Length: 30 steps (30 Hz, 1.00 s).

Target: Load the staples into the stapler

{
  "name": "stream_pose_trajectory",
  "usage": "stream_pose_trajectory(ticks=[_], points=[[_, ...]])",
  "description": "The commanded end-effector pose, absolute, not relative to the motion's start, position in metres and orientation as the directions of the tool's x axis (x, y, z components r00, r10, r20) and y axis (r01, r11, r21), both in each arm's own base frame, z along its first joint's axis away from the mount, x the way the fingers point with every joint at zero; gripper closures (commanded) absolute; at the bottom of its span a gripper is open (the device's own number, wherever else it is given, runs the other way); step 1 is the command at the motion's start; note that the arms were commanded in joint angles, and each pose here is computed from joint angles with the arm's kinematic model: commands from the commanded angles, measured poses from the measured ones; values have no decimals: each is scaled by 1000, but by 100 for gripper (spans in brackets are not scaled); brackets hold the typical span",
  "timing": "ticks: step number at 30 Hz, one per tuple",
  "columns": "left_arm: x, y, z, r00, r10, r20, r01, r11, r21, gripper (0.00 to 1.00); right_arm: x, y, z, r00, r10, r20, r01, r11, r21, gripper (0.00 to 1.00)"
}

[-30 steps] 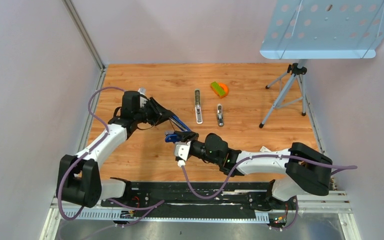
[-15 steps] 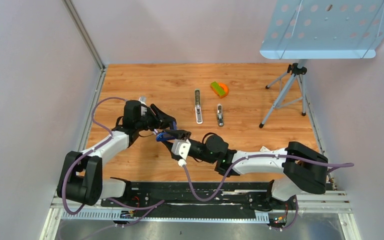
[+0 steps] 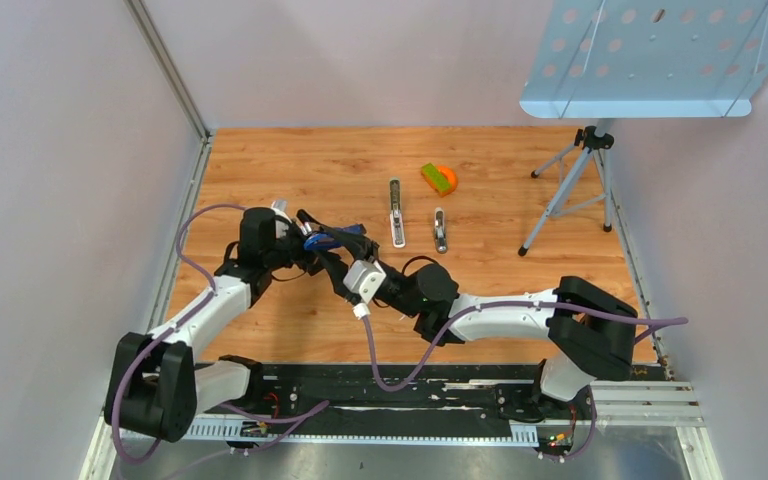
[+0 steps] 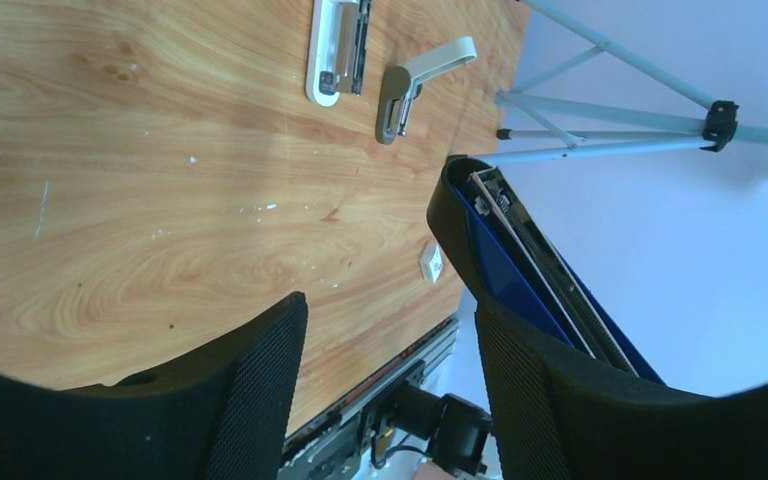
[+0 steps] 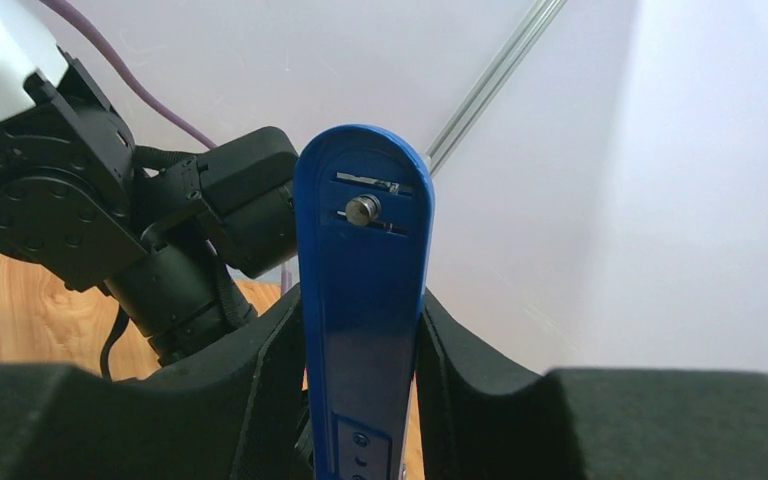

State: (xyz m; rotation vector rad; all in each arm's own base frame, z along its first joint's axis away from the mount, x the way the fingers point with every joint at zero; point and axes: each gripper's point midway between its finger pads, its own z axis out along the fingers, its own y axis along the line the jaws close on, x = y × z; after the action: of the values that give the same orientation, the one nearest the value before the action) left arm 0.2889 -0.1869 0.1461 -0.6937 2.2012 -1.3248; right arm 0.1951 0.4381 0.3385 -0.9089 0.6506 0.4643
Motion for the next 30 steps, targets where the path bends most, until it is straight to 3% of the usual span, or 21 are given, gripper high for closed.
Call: stream_pose_trajectory(ticks=[1,6,14,21,30], points=[[283,-176,152,-755,-636,-160,-197,453,-869,33,186,420,385,779,185,-599,-566,618,-546,100],[284,-157,167,-745,-640,-186,-213,493,-843,28,176,413,370,838,93,-538,-496,541,-679,100],[291,-137,231,-784,-429,-449,9,716,-698,26,160,414,326,928,-53,-369,-326,370,-870,100],[278,-150,296,-727,-279,-627,275,718,-639,28,151,424,301,973,-184,-141,-94,243,-966,100],[244,-187,317,-752,-122,-647,450,622,-641,28,136,440,302,972,-232,28,81,222,-972,100]])
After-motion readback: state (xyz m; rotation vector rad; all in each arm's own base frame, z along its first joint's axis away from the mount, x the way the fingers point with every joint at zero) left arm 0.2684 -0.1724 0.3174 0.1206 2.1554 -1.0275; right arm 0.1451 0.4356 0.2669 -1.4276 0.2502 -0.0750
